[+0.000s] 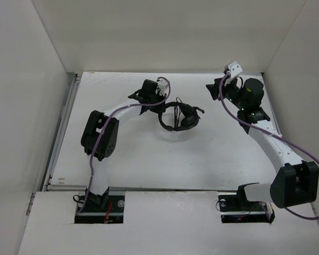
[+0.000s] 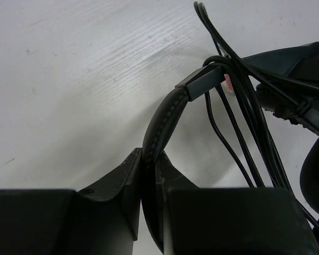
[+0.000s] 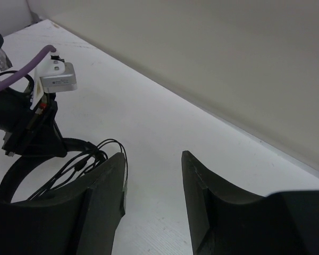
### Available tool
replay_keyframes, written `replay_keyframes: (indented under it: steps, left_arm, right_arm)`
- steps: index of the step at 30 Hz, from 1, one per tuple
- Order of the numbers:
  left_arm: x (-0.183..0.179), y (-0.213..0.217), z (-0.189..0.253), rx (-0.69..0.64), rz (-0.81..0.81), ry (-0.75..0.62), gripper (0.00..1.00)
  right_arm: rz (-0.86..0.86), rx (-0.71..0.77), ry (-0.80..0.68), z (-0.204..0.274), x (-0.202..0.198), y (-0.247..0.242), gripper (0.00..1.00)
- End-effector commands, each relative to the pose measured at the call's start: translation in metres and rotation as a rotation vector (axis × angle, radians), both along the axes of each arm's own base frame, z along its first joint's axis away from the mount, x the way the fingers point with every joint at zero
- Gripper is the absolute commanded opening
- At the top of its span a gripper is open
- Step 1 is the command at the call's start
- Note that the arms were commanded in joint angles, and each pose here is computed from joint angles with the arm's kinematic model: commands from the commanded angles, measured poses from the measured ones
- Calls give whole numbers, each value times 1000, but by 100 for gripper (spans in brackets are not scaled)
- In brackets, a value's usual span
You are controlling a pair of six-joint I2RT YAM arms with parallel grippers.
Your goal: Wrap the headphones
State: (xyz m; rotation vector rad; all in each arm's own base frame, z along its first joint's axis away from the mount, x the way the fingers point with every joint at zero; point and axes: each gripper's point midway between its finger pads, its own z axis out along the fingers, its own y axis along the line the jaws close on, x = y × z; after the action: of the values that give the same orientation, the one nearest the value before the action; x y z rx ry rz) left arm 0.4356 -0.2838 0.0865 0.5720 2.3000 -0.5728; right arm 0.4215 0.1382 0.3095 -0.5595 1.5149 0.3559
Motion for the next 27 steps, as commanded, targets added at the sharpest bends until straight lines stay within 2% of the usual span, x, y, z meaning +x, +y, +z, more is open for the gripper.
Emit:
replay_keyframes:
  steps: [1, 10, 13, 19, 21, 23, 27]
  left_arm:
    - [32, -12, 35, -72, 39, -101, 3]
    - [62, 8, 6, 0, 127, -100, 9]
    - [70, 16, 0, 17, 159, -101, 18]
    - [79, 27, -4, 37, 191, -104, 25]
    - [78, 29, -1, 37, 193, -106, 29]
    - [77, 29, 10, 31, 191, -120, 43]
    - [58, 25, 62, -25, 176, -154, 47]
  right_arm:
    - [-19, 21, -94, 27, -3, -7, 53]
    - [-33, 18, -89, 24, -3, -14, 53]
    - [-38, 18, -91, 25, -2, -16, 53]
    - [-50, 16, -88, 23, -2, -22, 54]
    - [-55, 16, -88, 23, -2, -24, 54]
    - [-59, 10, -88, 21, -1, -26, 55]
    - [-59, -28, -90, 13, -3, -28, 56]
